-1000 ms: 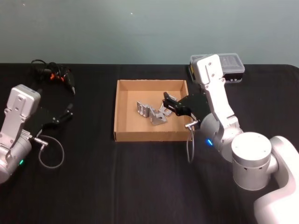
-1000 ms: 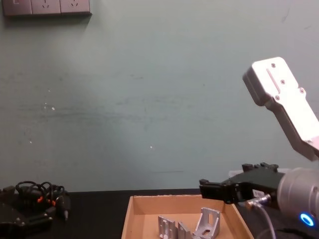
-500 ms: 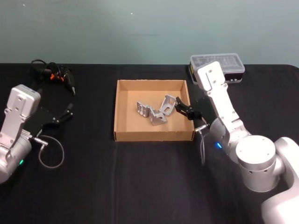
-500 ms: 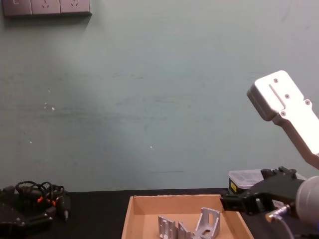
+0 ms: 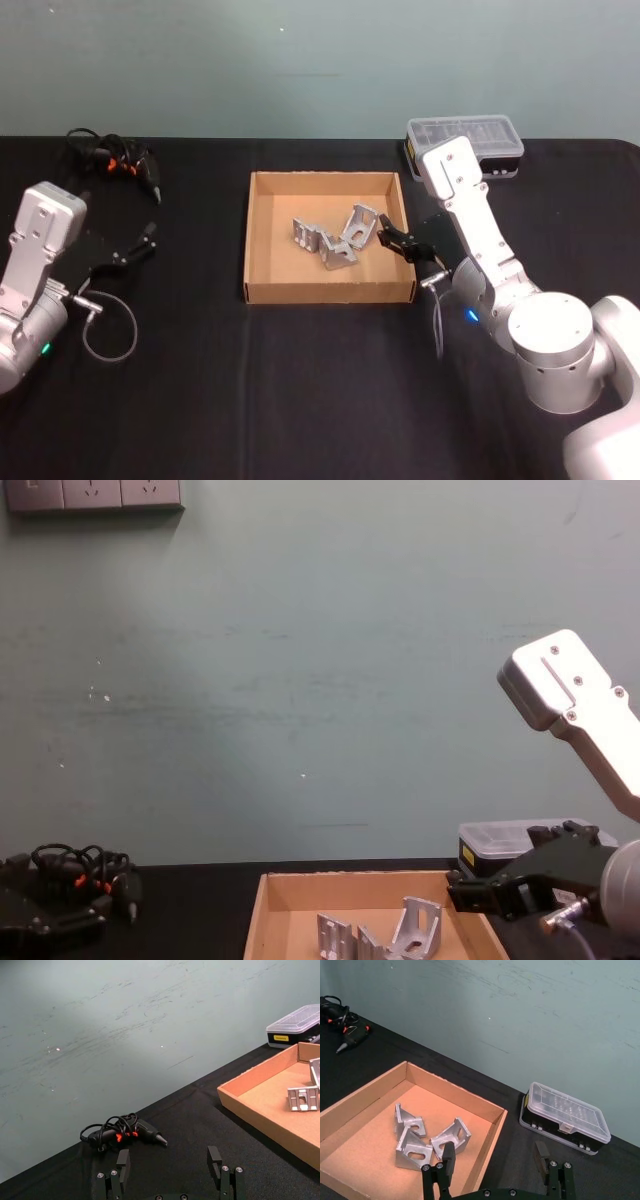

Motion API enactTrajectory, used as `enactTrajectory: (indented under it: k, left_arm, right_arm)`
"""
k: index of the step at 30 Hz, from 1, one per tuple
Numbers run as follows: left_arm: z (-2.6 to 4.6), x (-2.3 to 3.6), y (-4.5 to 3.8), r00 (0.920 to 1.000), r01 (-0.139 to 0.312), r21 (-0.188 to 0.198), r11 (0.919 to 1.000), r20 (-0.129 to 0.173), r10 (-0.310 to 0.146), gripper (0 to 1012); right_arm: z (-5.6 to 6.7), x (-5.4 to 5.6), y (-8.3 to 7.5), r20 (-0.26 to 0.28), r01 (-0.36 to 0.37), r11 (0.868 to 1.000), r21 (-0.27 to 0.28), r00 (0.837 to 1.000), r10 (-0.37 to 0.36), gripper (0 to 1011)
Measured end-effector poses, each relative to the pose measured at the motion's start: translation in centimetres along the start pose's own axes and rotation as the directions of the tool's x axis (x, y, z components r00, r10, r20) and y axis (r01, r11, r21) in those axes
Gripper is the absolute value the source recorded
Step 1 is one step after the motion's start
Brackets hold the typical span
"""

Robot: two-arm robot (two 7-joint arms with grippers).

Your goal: Use one hand to pick up the angle iron from the table and place it into the box.

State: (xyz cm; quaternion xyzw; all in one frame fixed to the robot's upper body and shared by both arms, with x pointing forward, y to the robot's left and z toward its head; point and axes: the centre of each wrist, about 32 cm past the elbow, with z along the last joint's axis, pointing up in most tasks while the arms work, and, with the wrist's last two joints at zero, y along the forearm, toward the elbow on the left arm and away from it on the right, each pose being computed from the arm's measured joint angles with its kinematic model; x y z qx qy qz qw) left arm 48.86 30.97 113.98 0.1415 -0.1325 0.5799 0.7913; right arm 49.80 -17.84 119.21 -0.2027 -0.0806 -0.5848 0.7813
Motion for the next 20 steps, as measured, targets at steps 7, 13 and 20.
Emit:
enactTrajectory:
  k: [7,13,20]
  left_arm:
    - [0.0,0.0,0.0,1.0,0.0,0.0,1.0,0.0,0.0,1011]
    - [0.0,0.0,0.0,1.0,0.0,0.0,1.0,0.0,0.0,1011]
    - [0.0,0.0,0.0,1.0,0.0,0.0,1.0,0.0,0.0,1012]
  right_arm:
    - [0.04,-0.02,0.02,-0.001,-0.001,1.0,0.002,1.0,0.001,1000]
    - [0.07,-0.04,0.03,-0.002,-0.001,1.0,0.003,1.0,0.001,1000]
    - [0.07,-0.05,0.04,-0.003,-0.001,1.0,0.004,1.0,0.001,1000]
